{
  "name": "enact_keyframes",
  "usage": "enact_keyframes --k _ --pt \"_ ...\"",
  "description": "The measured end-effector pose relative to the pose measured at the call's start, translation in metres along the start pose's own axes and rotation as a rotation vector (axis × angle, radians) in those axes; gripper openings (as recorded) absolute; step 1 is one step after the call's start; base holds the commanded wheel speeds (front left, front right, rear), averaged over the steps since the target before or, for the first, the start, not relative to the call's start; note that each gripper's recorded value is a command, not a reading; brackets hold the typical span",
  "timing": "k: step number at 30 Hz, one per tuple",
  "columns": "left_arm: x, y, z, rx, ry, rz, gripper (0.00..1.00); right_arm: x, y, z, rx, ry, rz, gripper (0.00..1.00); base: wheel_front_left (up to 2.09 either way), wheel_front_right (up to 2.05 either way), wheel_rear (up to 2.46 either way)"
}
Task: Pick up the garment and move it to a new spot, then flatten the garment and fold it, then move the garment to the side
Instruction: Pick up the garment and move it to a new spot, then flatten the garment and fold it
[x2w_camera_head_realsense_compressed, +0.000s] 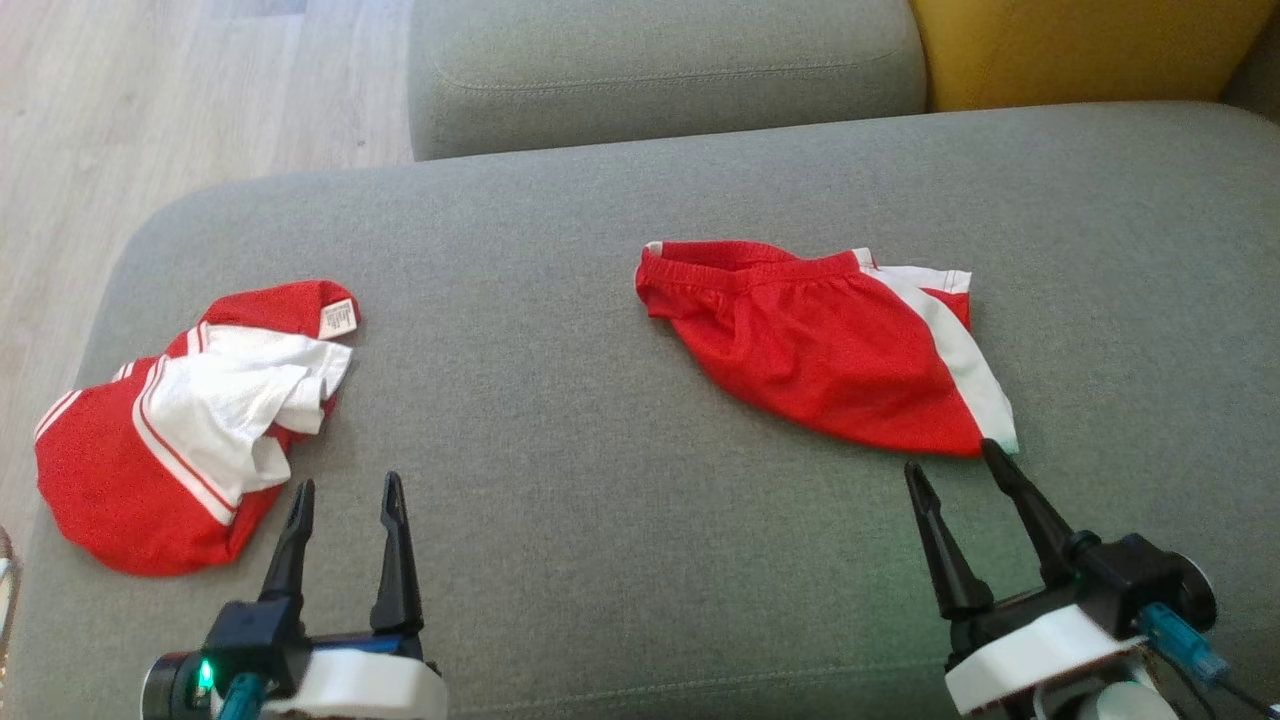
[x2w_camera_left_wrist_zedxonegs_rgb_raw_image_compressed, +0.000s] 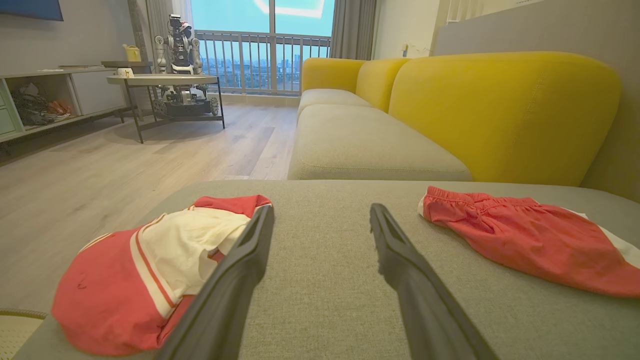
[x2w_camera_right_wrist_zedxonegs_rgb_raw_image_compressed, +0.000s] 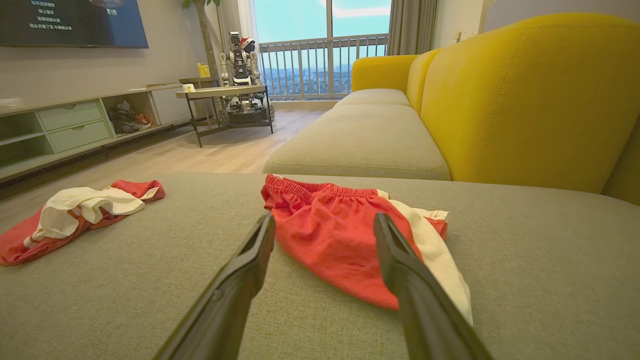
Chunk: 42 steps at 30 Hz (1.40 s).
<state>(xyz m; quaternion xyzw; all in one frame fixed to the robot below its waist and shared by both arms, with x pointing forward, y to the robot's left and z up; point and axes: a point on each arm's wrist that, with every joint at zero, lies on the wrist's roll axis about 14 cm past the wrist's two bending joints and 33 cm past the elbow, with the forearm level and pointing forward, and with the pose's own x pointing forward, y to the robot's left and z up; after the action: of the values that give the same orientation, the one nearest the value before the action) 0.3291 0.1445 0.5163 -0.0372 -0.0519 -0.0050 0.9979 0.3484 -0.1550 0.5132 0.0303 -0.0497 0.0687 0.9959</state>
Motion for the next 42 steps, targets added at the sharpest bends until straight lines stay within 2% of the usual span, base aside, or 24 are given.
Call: enact_keyframes --k 11,18,21,27,28,30,37,42 --pt "0.002 -0.01 -0.001 0.008 0.0 -0.032 1.0 -0.004 -0.004 -0.001 -0.001 0.006 -0.016 1.0 0.0 0.0 0.0" --pt "0.007 -0.033 -0.041 0.0 0.126 -0.14 1.0 -0.012 -0.015 -0.006 -0.002 0.022 -0.055 1.0 0.0 0.0 0.0" --pt "0.032 -0.057 -0.038 -0.001 0.118 -0.229 1.0 -0.013 -0.022 -0.007 -0.012 0.029 -0.078 1.0 0.0 0.0 0.0" --pt "0.101 -0.131 -0.023 0.026 0.112 -0.499 1.0 -0.002 -0.044 -0.003 -0.034 0.02 -0.136 1.0 0.0 0.0 0.0" --pt "0.101 -0.131 -0.023 0.026 0.112 -0.499 1.0 -0.002 -0.044 -0.003 -0.034 0.02 -0.136 1.0 0.0 0.0 0.0" --pt "0.12 -0.154 -0.025 0.054 0.13 -0.573 1.0 0.003 -0.051 -0.005 -0.04 0.026 -0.154 1.0 0.0 0.0 0.0" --pt "0.176 -0.222 -0.048 0.112 0.231 -0.768 1.0 0.024 -0.07 -0.022 -0.034 0.068 -0.195 1.0 0.0 0.0 0.0" --pt "0.192 -0.265 -0.097 0.145 0.4 -0.884 1.0 0.025 -0.088 -0.037 -0.029 0.112 -0.248 1.0 0.0 0.0 0.0"
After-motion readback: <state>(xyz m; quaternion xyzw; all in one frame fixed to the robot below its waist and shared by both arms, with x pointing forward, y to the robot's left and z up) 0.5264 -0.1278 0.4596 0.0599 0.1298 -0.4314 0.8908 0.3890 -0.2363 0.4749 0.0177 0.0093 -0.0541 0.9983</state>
